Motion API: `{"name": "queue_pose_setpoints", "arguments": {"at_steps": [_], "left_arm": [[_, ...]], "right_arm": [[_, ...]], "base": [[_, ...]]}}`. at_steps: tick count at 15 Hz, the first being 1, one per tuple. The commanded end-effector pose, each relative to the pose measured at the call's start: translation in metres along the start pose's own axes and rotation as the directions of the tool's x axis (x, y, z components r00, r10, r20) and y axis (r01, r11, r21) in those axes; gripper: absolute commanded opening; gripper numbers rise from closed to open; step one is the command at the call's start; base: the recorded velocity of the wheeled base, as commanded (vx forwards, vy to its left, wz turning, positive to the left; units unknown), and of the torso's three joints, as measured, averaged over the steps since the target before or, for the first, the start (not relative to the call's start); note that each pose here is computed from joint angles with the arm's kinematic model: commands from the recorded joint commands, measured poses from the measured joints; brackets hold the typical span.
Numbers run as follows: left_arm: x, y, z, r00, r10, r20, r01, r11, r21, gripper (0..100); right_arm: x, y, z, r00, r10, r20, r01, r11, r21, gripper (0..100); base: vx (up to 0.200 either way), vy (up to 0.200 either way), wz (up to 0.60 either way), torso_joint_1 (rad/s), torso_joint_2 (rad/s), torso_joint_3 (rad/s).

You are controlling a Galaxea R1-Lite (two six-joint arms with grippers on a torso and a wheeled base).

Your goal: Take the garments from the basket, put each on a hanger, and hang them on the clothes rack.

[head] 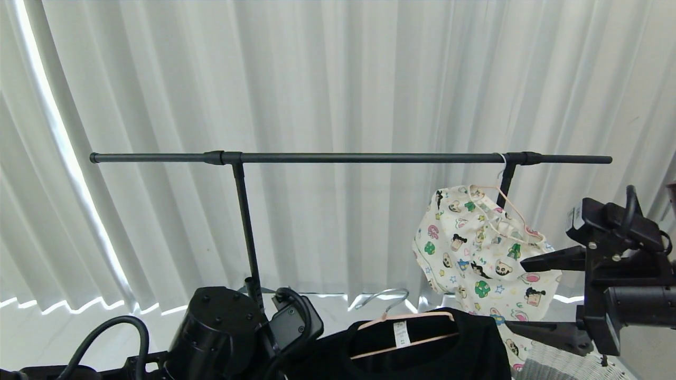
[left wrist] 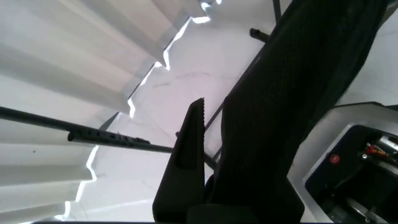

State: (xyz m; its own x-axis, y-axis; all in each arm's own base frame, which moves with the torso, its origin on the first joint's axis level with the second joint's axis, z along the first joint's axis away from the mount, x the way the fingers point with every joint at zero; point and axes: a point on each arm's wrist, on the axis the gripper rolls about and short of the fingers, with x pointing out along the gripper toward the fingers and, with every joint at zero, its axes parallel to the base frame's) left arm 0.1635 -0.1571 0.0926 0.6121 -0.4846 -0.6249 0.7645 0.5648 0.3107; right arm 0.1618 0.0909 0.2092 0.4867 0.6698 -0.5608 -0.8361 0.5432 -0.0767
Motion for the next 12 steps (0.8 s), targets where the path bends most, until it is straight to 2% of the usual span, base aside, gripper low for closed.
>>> {"name": "queue_pose_setpoints", "arguments": {"at_steps": [1,4,5,6,7,9,12], "left_arm": [[-0.001,-0.002,0.001,1.000,-0.008,0.008,0.007,1.000,0.003,0],[-0.005,-0.011,0.007,0.997,-0.067,0.046,0.065,0.997,0.033,0],[-0.008,-0.019,0.013,0.991,-0.105,0.079,0.101,0.993,0.061,0],[-0.009,-0.022,0.016,0.989,-0.120,0.092,0.113,0.991,0.073,0],[-0.010,-0.026,0.021,0.985,-0.133,0.108,0.124,0.988,0.087,0],[-0.010,-0.029,0.027,0.981,-0.145,0.128,0.133,0.986,0.099,0],[-0.011,-0.031,0.033,0.975,-0.163,0.151,0.148,0.983,0.106,0]], "right_arm": [[-0.004,0.005,0.000,1.000,0.027,0.007,-0.026,0.999,-0.032,100],[-0.011,0.020,-0.005,0.988,0.155,-0.008,-0.155,0.983,-0.099,100],[-0.009,0.028,-0.009,0.974,0.219,-0.051,-0.225,0.960,-0.165,100],[-0.005,0.030,-0.013,0.970,0.234,-0.070,-0.243,0.950,-0.194,100],[0.005,0.033,-0.016,0.957,0.269,-0.108,-0.288,0.924,-0.252,100],[0.020,0.038,-0.014,0.937,0.314,-0.150,-0.345,0.898,-0.272,100],[0.041,0.034,-0.011,0.945,0.288,-0.153,-0.321,0.902,-0.290,100]], "base": [[0.000,0.000,0.00,0.000,0.00,0.000],[0.000,0.000,0.00,0.000,0.00,0.000],[0.000,0.000,0.00,0.000,0.00,0.000],[0.000,0.000,0.00,0.000,0.00,0.000],[0.000,0.000,0.00,0.000,0.00,0.000],[0.000,0.000,0.00,0.000,0.00,0.000],[0.000,0.000,0.00,0.000,0.00,0.000]]}}
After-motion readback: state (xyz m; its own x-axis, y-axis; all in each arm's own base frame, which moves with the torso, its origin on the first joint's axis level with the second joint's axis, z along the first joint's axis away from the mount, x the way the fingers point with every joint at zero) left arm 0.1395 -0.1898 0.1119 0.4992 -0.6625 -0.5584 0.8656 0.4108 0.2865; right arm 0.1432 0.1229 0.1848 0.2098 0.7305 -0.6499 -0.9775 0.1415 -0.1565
